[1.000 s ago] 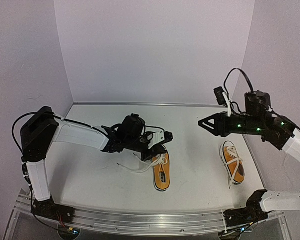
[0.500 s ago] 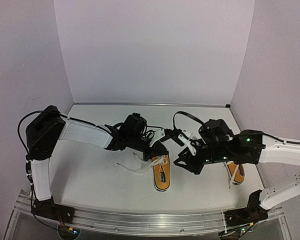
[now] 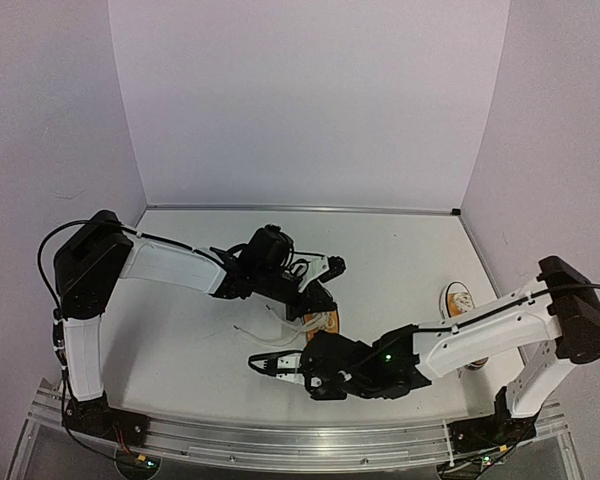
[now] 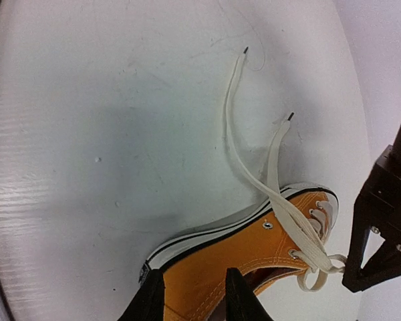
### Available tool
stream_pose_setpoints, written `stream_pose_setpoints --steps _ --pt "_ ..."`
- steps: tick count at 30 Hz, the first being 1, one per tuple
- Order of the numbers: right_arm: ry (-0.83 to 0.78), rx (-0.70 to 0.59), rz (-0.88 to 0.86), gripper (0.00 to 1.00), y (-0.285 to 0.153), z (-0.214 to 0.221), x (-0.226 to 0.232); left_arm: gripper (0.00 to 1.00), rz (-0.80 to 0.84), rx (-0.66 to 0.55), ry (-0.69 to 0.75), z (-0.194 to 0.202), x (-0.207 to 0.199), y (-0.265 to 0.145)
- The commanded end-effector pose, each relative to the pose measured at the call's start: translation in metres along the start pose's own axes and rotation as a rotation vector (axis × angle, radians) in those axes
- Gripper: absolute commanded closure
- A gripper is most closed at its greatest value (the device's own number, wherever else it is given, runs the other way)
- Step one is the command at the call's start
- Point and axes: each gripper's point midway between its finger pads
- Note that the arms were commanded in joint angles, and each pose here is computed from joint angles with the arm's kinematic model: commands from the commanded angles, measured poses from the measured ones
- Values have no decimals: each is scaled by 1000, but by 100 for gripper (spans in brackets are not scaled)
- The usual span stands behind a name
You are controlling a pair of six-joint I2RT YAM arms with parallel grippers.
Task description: Tie the shoes
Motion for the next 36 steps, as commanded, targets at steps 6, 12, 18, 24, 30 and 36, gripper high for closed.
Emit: stream_pose_setpoints --steps 6,12,18,24,30,36 --pt "-131 6 188 73 46 -51 -21 100 6 -30 17 -18 7 -3" --pt "-177 62 171 74 70 -48 -16 100 10 -25 17 -17 7 -4" --pt "-181 106 147 74 86 -38 -21 100 19 -18 19 -14 6 -3" --pt "-191 133 122 74 101 -33 -23 100 22 -20 16 -14 6 -3" --pt "-214 174 99 75 119 -21 -18 100 23 -21 14 -13 7 -3" --pt "-225 197 93 79 128 -16 -18 100 24 -19 12 -12 7 -3"
Point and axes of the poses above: each gripper's point midway between its finger pads, its own y axis out along the fingers, its own x axis along the line the jaws close on, z = x × y, and after that the axes turned 9 degrees about y, right-handed
